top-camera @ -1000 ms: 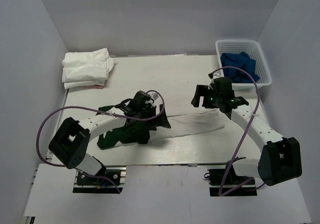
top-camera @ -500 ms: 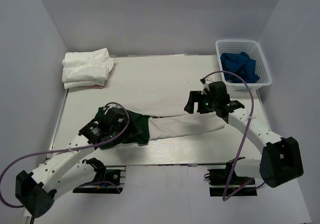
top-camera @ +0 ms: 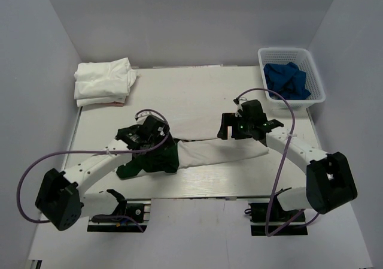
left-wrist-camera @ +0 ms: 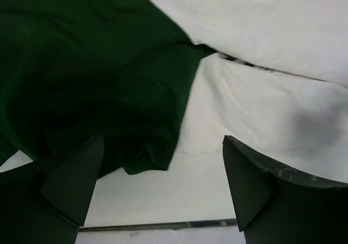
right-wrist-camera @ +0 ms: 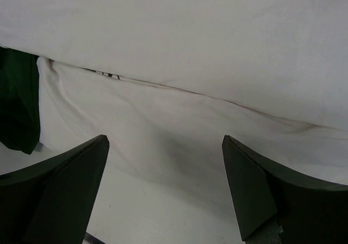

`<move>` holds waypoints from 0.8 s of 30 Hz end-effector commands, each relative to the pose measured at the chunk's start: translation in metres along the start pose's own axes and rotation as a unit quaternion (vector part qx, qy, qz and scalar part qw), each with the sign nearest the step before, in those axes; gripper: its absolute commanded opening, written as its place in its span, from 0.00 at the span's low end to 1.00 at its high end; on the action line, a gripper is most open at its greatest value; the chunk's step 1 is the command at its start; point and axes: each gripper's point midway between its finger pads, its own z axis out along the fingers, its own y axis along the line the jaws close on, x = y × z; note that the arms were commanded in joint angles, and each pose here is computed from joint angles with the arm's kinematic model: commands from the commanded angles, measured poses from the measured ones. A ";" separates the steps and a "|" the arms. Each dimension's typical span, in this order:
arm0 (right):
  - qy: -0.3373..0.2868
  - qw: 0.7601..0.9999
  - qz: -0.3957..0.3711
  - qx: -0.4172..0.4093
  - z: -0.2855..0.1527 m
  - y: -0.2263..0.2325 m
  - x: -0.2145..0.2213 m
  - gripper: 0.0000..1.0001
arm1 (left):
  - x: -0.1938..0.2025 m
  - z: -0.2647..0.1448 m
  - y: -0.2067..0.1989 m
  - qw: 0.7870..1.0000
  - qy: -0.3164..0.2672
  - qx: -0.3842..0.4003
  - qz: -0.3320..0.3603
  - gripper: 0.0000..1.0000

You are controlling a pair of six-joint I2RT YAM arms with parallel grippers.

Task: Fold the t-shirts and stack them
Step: Rotate the tshirt 90 degrees

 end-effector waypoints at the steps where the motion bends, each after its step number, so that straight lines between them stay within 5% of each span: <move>1: -0.015 1.000 0.008 0.026 0.002 -0.007 -0.015 0.90 | 0.012 0.015 0.021 0.999 0.016 -0.028 0.014 1.00; 13: -0.008 0.998 0.009 0.066 0.005 -0.022 -0.017 0.90 | 0.063 0.036 0.083 0.994 0.068 -0.083 -0.018 1.00; 24: -0.035 0.991 0.025 0.124 0.011 -0.042 -0.046 0.90 | -0.037 -0.012 0.022 0.997 -0.040 -0.061 -0.013 1.00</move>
